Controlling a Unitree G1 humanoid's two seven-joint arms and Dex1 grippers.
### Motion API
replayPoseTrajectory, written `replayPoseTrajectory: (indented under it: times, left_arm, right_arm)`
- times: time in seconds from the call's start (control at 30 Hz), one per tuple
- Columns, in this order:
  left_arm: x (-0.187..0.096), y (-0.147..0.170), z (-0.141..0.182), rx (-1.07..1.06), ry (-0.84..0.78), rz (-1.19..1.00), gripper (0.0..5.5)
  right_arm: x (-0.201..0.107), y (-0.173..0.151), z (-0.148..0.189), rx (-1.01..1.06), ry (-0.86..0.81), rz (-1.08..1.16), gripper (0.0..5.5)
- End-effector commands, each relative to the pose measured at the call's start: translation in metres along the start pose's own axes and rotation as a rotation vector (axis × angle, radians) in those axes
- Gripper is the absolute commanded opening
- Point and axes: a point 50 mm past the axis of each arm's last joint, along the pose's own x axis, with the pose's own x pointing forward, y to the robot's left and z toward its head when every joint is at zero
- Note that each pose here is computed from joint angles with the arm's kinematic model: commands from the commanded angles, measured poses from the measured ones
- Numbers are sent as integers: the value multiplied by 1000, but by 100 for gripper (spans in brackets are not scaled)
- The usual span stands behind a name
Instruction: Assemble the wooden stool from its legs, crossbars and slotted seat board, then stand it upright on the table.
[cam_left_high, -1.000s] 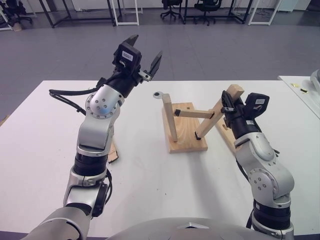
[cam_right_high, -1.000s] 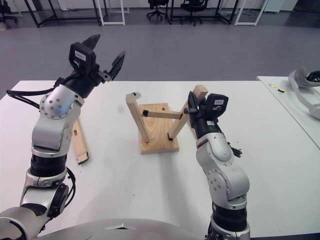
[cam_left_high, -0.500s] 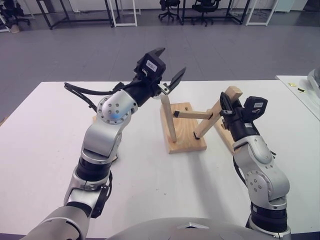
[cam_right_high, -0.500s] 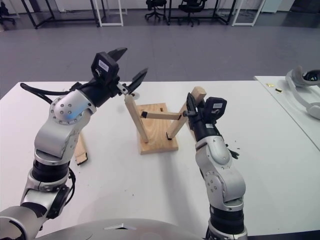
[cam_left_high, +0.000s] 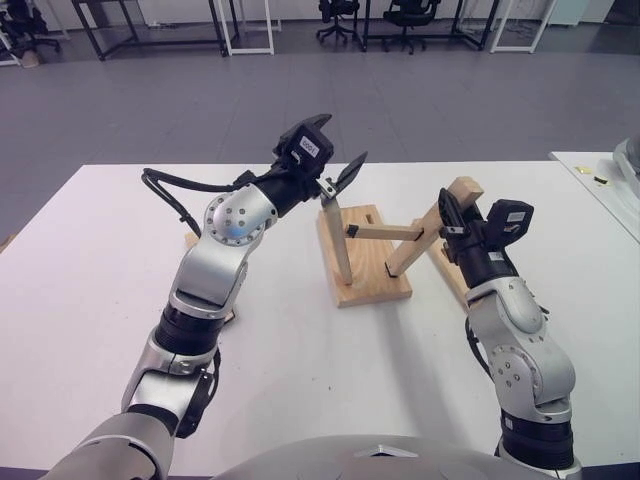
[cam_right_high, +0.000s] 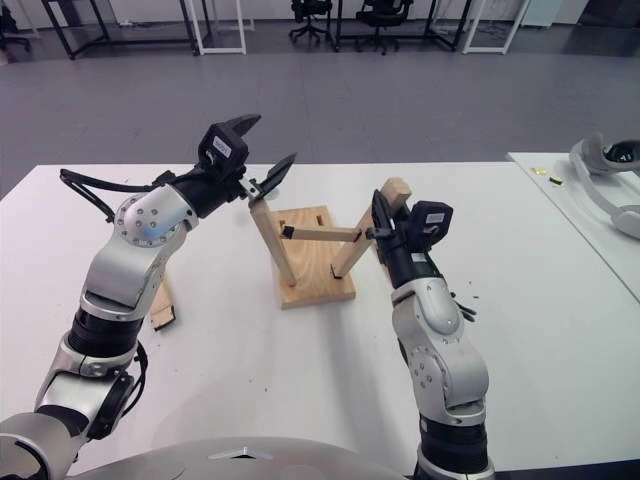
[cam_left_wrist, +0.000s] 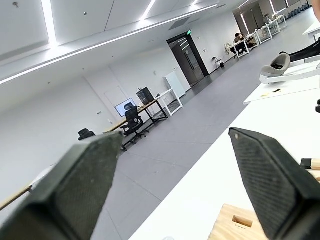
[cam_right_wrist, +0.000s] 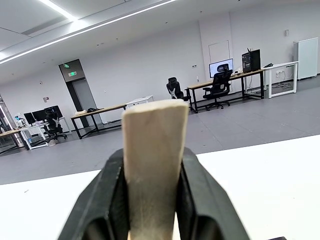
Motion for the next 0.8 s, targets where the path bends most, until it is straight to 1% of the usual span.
replayPoseTrajectory:
  times: [0.03, 0.3, 0.37, 0.67, 0.73, 0.8]
  left_arm:
    - [-5, -6, -21, 26, 83, -11, 389]
    - [-13, -2, -57, 52, 166, 79, 389]
    - [-13, -4, -62, 59, 170, 86, 389]
    - [-12, -14, -50, 46, 118, 78, 389]
    - [-12, -16, -48, 43, 112, 76, 389]
    - [-11, -16, -45, 41, 105, 77, 389]
  right_arm:
    - [-14, -13, -44, -8, 244, -67, 101]
    - [-17, -21, -49, 22, 276, -85, 101]
    - [-16, -22, -49, 16, 280, -78, 101]
    - [-14, -18, -47, -80, 352, -72, 101]
    - [-14, -17, -47, -122, 384, -56, 101]
    - [-16, -15, -50, -207, 435, -24, 101]
